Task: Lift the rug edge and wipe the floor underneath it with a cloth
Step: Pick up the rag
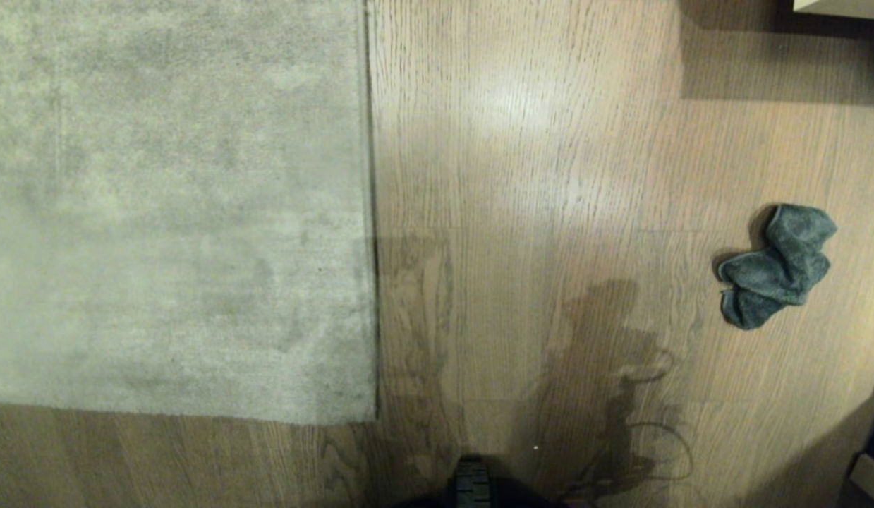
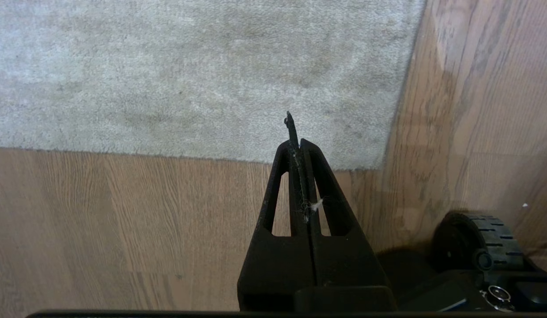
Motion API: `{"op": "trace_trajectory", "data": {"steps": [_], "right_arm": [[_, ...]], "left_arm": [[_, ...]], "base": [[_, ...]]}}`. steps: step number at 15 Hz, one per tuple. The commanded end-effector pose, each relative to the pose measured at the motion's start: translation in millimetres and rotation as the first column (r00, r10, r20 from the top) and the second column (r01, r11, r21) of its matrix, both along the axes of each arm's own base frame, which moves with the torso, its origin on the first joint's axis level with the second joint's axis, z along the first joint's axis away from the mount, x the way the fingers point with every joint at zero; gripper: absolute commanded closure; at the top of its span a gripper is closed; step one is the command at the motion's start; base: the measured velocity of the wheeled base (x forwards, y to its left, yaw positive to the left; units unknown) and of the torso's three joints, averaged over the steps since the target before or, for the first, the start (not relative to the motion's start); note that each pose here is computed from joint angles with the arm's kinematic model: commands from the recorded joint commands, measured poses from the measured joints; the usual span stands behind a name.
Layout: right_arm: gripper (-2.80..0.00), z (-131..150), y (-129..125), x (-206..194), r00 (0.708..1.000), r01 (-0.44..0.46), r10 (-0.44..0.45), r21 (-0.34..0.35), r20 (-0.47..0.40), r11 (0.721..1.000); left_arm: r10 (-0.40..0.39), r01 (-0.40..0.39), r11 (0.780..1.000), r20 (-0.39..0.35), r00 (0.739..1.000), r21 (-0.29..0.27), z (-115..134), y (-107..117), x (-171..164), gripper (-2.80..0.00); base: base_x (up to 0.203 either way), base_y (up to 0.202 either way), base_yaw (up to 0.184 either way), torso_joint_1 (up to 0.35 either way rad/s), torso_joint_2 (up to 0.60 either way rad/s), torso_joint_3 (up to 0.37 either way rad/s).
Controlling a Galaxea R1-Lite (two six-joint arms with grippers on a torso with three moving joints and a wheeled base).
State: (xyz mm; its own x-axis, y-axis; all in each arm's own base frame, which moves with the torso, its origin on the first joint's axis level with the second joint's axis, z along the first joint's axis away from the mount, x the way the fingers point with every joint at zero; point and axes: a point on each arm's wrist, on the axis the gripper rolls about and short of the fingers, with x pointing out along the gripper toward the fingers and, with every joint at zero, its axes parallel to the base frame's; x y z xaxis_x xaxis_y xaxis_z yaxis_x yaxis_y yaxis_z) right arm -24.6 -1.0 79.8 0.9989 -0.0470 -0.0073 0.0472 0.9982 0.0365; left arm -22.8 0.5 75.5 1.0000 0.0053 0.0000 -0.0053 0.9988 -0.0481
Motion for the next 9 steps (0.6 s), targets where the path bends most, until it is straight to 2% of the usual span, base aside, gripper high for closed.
{"op": "trace_trajectory", "data": {"steps": [1,6,9], "right_arm": [[0.0,13.0,-0.1,-0.5,1.0,0.001,-0.001,-0.001,-0.01,1.0],[0.0,51.9,-0.4,9.7,0.998,-0.025,0.025,0.0,-0.054,1.0],[0.0,62.1,-0.1,16.5,0.994,-0.064,0.064,0.002,-0.092,0.998]], "left_arm": [[0.001,-0.001,1.0,0.0,1.0,-0.001,0.0,0.0,0.0,0.0],[0.001,-0.001,1.0,0.0,1.0,-0.001,0.0,0.0,0.0,0.0],[0.001,-0.001,1.0,0.0,1.0,-0.001,0.0,0.0,0.0,0.0]], "base": [[0.0,0.0,0.0,0.0,0.0,0.0],[0.0,0.0,0.0,0.0,0.0,0.0],[0.0,0.0,0.0,0.0,0.0,0.0]]}}
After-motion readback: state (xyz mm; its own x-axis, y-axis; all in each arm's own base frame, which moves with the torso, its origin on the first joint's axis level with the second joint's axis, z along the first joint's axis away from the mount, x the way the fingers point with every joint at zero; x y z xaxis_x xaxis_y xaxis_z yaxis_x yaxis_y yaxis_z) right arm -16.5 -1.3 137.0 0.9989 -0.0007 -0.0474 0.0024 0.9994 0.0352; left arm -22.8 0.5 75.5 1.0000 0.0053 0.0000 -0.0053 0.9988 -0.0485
